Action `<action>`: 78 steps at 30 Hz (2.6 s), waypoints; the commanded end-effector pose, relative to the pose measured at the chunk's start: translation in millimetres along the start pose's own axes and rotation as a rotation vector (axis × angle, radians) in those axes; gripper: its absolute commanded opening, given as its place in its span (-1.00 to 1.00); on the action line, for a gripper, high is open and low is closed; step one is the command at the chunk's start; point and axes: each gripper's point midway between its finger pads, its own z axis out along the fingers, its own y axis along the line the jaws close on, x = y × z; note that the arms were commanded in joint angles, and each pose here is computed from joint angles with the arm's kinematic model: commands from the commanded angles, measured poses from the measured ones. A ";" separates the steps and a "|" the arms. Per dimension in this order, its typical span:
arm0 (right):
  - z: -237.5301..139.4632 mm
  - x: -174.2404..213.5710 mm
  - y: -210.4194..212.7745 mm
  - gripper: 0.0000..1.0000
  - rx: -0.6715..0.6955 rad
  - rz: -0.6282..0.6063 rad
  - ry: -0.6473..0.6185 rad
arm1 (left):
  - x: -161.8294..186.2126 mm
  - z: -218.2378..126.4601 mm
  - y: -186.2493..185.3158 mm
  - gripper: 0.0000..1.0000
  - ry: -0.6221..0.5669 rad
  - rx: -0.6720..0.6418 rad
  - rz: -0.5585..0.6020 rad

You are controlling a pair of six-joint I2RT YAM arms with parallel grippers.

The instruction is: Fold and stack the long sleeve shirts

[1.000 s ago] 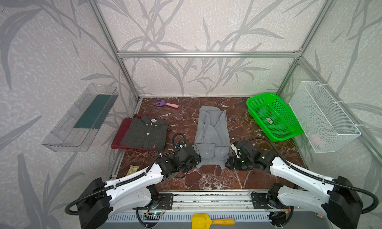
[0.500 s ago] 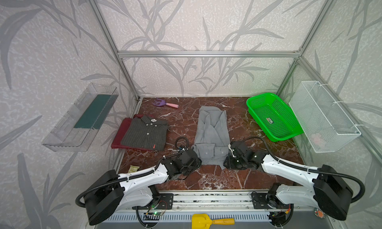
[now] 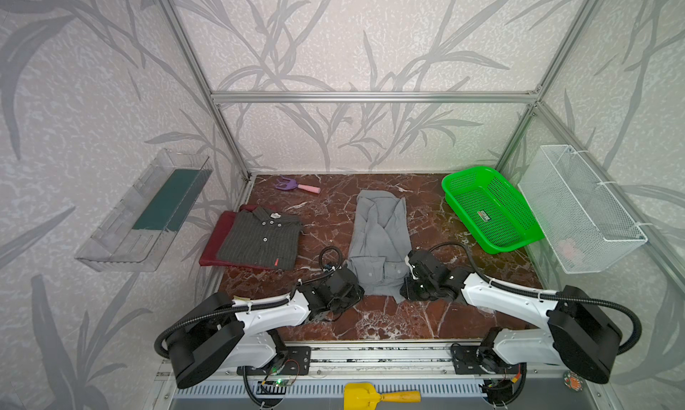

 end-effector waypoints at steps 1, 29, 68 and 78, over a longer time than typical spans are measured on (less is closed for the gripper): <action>-3.4 -9.3 13.8 -0.66 -0.034 -0.022 -0.021 | 0.3 3.8 -3.8 -0.13 0.008 0.003 0.002; -31.4 -50.3 56.2 -0.99 -0.115 -0.042 -0.116 | -30.9 -3.2 -74.5 -1.00 -0.025 0.099 0.040; -27.8 -168.1 32.7 -0.15 -0.143 0.104 -0.135 | -139.2 -7.7 -164.2 -0.14 -0.102 0.125 0.097; -27.9 -160.4 17.8 -0.46 -0.103 0.031 -0.144 | -110.9 -17.7 -95.7 -0.03 -0.077 0.038 0.100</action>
